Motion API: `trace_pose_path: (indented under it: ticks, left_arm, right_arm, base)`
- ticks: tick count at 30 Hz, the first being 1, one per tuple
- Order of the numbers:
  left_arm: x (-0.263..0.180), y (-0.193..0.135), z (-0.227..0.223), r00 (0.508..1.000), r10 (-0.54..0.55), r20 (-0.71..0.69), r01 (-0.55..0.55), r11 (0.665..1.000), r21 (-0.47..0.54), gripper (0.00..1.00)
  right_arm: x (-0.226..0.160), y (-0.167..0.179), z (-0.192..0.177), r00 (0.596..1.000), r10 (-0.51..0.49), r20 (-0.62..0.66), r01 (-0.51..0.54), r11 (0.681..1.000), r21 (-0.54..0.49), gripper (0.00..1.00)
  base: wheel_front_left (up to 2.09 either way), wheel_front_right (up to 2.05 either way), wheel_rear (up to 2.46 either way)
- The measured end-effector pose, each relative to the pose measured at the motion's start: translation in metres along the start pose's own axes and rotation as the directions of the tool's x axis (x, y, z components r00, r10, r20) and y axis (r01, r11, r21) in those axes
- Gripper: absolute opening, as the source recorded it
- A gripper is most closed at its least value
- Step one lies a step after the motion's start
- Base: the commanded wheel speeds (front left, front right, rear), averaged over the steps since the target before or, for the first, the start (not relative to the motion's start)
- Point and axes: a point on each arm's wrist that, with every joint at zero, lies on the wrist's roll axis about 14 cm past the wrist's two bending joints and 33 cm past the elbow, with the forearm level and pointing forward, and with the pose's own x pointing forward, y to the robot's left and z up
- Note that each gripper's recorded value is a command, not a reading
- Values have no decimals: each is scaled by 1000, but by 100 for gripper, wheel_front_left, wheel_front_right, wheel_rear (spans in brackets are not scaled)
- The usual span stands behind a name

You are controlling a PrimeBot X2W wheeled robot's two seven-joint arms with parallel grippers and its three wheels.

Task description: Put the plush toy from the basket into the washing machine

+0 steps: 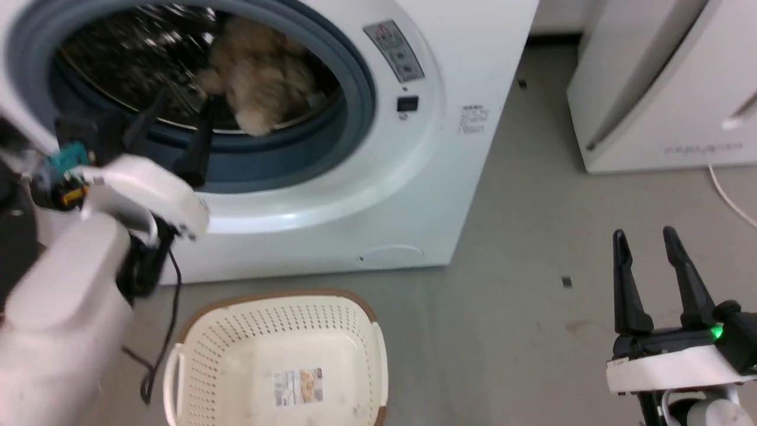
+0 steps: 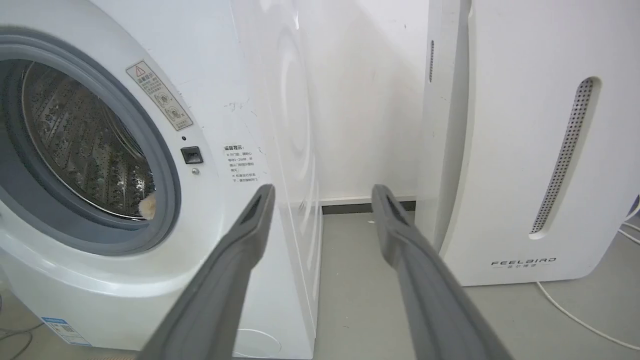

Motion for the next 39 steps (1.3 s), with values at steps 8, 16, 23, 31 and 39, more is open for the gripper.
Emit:
trace_pose_path:
  ticks: [8,16,23,31,39]
  left_arm:
    - [-81,1,20,982,143,121,-135,989,-68,100]
    - [-145,6,4,957,264,122,-253,962,-98,100]
    - [-182,-3,-17,946,311,91,-303,949,-91,100]
    - [-204,-14,-36,944,324,62,-320,945,-72,100]
    - [-208,-19,-43,946,318,54,-314,947,-72,100]
  right_arm:
    - [-13,18,18,998,52,43,-52,999,7,100]
    - [-23,28,29,994,82,67,-83,997,6,100]
    - [-33,29,30,994,83,68,-84,996,13,100]
    - [-38,36,24,993,103,48,-104,994,19,100]
    - [-41,37,17,994,109,26,-109,994,18,100]
  base:
    - [0,0,0]
    - [0,0,0]
    - [0,0,0]
    - [0,0,0]
    - [0,0,0]
